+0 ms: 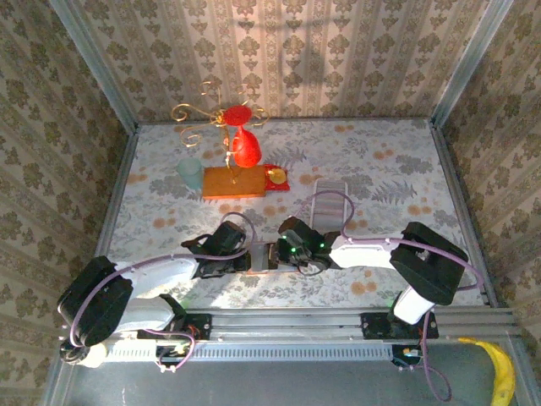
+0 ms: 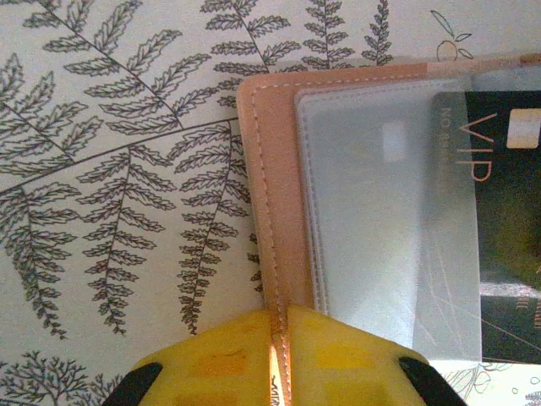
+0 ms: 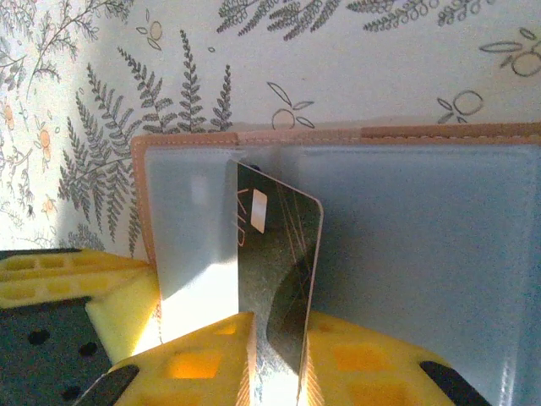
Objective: Put the credit cards into the card holder
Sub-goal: Insert the credit card into the card slot.
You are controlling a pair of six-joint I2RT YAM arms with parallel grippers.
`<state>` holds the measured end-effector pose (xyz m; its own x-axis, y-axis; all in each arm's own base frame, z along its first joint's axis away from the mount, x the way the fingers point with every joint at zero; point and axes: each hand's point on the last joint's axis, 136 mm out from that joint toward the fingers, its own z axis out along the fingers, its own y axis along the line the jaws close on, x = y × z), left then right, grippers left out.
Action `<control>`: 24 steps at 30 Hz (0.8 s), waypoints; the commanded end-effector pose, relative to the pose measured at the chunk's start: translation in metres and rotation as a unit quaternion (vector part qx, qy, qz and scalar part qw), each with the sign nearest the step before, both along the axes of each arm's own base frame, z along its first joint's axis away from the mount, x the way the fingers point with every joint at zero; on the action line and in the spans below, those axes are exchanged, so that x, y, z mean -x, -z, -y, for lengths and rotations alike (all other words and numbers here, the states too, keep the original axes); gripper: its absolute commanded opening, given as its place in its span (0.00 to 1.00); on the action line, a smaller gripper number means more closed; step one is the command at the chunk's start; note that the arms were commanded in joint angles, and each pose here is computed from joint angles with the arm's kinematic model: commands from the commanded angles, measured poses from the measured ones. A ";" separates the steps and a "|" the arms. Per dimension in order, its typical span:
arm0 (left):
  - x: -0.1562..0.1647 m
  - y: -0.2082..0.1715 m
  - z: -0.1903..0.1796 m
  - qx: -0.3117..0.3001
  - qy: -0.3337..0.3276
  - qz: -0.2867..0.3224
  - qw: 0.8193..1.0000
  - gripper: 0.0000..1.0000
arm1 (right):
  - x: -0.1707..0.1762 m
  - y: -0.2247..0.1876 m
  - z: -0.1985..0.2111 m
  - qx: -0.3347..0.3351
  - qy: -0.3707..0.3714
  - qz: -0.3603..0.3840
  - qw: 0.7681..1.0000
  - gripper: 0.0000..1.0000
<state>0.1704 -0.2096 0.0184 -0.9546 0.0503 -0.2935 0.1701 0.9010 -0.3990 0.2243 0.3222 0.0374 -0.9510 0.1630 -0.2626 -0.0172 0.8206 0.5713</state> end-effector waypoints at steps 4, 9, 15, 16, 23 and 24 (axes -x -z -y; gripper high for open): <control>0.012 0.011 -0.003 -0.011 0.007 -0.022 1.000 0.13 | 0.000 0.005 -0.009 0.030 -0.041 0.002 0.999 0.22; 0.011 0.011 -0.002 -0.011 0.008 -0.021 1.000 0.12 | 0.001 0.006 -0.012 0.040 -0.058 0.001 0.998 0.24; 0.012 0.012 -0.003 -0.012 0.008 -0.022 1.000 0.12 | -0.002 0.003 0.012 0.108 -0.055 0.016 0.993 0.42; 0.012 0.012 -0.003 -0.011 0.008 -0.022 1.000 0.12 | -0.002 0.002 0.013 0.110 -0.056 0.017 0.992 0.42; 0.011 0.011 -0.001 -0.009 0.007 -0.021 1.000 0.11 | 0.000 0.007 0.010 0.116 -0.065 0.011 0.991 0.33; 0.011 0.011 -0.001 -0.009 0.007 -0.022 1.000 0.11 | 0.000 0.007 0.007 0.114 -0.068 0.010 0.991 0.31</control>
